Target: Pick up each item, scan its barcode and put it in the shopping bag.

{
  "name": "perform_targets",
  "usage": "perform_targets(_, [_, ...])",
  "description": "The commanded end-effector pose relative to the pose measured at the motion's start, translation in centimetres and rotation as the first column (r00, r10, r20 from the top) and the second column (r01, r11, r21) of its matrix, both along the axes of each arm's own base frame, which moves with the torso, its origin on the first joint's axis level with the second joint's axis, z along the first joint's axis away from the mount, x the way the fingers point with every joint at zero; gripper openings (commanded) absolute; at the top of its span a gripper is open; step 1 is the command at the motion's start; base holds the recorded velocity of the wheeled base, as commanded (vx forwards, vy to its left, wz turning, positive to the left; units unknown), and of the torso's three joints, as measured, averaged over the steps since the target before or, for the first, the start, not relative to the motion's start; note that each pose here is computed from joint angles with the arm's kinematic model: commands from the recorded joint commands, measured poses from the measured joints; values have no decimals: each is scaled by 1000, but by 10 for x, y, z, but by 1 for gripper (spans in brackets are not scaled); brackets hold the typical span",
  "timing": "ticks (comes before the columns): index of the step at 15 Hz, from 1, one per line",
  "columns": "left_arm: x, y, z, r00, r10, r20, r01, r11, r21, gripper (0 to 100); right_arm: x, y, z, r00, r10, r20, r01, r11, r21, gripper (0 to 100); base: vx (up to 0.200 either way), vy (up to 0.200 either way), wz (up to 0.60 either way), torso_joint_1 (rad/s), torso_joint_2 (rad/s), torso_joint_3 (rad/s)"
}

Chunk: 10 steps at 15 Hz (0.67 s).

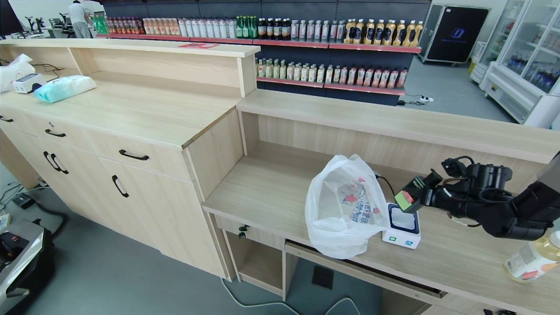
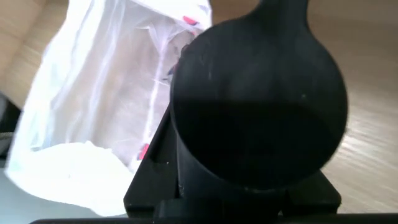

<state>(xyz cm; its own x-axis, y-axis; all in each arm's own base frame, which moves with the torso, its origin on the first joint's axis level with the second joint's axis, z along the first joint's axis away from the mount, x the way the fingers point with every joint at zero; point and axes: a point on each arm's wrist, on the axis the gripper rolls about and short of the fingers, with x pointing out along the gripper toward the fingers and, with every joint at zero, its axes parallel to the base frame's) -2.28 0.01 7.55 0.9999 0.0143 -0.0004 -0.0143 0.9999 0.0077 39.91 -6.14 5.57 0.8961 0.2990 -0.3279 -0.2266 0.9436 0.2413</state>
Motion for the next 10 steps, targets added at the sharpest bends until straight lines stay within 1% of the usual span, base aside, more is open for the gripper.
perform_targets(1, [0,0,0,1000,1,0,-1,1000,0,0,-40,-1,38,993,-77,87,95,969,-227,0,0,0,0,0,0,0])
perform_targets(2, [0,0,0,1000,1,0,-1,1000,0,0,-79,-16,47,975,-193,112,223,868,-443,0,0,0,0,0,0,0])
perform_targets(3, [0,0,0,1000,3,0,-3,1000,0,0,-100,-21,61,957,-253,145,291,802,-522,0,0,0,0,0,0,0])
perform_targets(4, [0,0,0,1000,1,0,-1,1000,0,0,-110,-24,76,941,-283,188,339,776,-531,0,0,0,0,0,0,0])
perform_targets(5, [0,0,0,1000,1,0,-1,1000,0,0,-119,-27,86,929,-300,218,370,764,-528,0,0,0,0,0,0,0])
perform_targets(6, [0,0,0,1000,1,0,-1,1000,0,0,-128,-31,88,922,-318,223,388,752,-532,0,0,0,0,0,0,0])
perform_targets(7, [0,0,0,1000,1,0,-1,1000,0,0,-131,-32,88,920,-325,220,392,750,-533,0,0,0,600,-7,2,2])
perform_targets(8, [0,0,0,1000,1,0,-1,1000,0,0,-134,-34,91,913,-330,240,408,732,-545,0,0,0,600,2,-2,7])
perform_targets(9, [0,0,0,1000,1,0,-1,1000,0,0,-131,-38,97,902,-326,284,432,693,-577,0,0,0,600,7,-2,2])
perform_targets(10, [0,0,0,1000,1,0,-1,1000,0,0,-125,-38,103,895,-314,318,445,683,-579,0,0,0,600,2,2,2])
